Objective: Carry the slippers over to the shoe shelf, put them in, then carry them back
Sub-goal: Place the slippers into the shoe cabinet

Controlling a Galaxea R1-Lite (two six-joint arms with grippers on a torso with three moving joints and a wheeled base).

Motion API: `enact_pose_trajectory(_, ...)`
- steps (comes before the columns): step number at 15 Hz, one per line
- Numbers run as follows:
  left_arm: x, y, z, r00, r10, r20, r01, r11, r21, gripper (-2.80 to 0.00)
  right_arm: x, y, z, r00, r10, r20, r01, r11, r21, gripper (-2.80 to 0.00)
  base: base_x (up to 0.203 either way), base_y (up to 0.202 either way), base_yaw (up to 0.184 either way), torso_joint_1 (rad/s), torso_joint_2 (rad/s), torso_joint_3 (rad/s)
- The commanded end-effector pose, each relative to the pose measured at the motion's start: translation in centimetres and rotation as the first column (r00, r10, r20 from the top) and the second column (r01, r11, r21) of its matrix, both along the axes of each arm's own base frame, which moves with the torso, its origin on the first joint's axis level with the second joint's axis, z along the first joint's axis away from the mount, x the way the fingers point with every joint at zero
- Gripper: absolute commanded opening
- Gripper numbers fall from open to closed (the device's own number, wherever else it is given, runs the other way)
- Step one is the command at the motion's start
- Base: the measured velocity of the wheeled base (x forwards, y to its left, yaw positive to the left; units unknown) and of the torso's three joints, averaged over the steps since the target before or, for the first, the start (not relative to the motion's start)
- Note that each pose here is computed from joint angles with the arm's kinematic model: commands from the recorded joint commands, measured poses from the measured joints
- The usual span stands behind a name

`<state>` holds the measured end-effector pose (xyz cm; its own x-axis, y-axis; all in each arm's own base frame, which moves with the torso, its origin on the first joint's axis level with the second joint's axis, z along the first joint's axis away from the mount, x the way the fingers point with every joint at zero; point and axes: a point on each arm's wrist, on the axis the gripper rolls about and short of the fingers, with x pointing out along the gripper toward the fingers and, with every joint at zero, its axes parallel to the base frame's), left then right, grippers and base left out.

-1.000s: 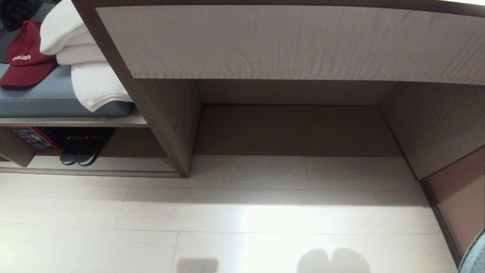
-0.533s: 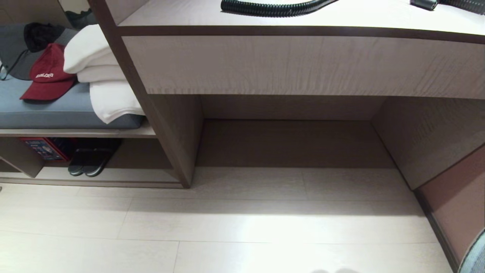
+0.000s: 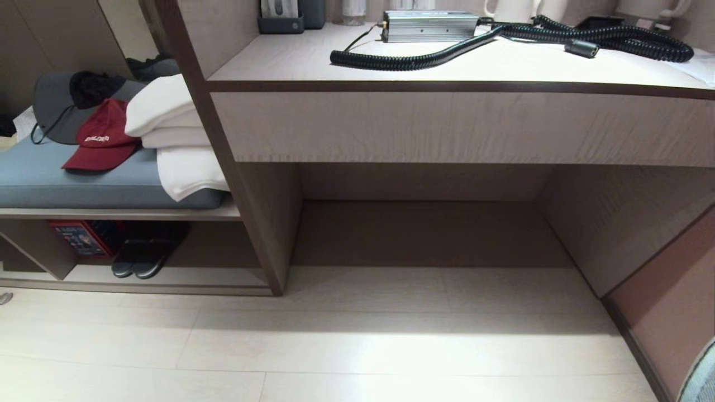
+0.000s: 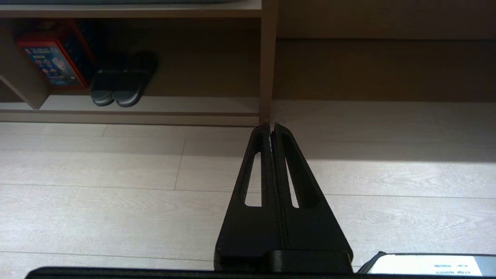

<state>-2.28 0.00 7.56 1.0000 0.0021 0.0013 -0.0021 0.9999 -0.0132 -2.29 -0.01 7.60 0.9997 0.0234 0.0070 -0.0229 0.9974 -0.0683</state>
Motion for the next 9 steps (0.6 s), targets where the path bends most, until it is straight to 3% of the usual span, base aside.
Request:
enact_pose_trajectory(1,0.0,0.0,0.01,1.0,0.001,0.0,-0.001,1.0,-0.001,-2.8,0.01,0.0,0.01,1.0,0.001,-0.001,-0.001,1.0,0.001,-2.8,0.0,0.0,0.0,0.003,0.0,0.205)
enact_pose_trajectory(9,0.01,0.0,-0.02,1.0,-0.001,-0.001,0.001,1.0,-0.001,-2.8,0.01,-0.01,-0.01,1.0,-0.003,-0.002,0.003,1.0,0.002,-2.8,0.0,0.0,0.0,0.002,0.0,0.201)
